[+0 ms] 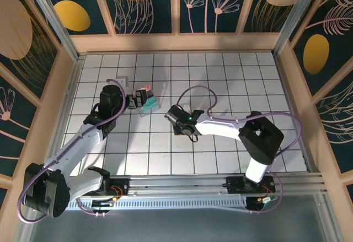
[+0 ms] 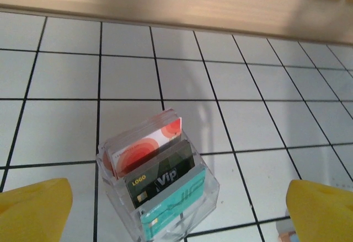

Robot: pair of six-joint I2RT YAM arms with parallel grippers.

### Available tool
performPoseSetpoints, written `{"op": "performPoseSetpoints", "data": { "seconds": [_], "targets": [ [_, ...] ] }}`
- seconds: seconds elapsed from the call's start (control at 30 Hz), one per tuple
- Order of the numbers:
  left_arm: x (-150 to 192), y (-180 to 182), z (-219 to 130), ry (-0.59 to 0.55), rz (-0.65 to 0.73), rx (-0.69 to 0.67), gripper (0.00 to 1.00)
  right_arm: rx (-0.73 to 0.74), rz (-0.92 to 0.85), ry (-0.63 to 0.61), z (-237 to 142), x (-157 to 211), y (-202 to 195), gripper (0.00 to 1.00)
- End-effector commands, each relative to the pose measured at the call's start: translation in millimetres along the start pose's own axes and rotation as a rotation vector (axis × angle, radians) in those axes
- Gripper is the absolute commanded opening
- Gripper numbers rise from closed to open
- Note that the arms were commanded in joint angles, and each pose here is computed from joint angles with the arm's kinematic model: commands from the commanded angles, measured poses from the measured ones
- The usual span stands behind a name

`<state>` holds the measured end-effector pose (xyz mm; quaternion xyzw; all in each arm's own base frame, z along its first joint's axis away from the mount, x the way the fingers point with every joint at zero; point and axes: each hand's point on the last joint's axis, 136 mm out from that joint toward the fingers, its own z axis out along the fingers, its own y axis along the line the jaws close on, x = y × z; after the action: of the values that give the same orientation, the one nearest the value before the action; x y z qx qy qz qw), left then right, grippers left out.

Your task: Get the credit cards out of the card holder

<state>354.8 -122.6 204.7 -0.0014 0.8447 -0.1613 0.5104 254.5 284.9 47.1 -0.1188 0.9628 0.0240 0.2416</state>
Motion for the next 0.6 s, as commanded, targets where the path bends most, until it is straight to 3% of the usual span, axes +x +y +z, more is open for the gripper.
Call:
{"op": "performPoseSetpoints", "data": {
  "seconds": [0.0,0.37,0.57],
  "targets": [
    [-14.4,7.8,-4.7,-0.077,-0.06,-0.039,0.99,0.028,-0.008,-0.01,5.1,-8.3,-2.1,0.58],
    [-9.5,15.2,-1.0,-0.065,-0.107,-0.079,0.99,0.009,0.013,0.032,20.3,0.7,-4.6,0.53],
    [-10.9,16.2,-3.5,-0.075,-0.121,-0.083,0.99,0.006,0.032,0.041,24.1,4.5,-10.2,0.42]
  ]
}}
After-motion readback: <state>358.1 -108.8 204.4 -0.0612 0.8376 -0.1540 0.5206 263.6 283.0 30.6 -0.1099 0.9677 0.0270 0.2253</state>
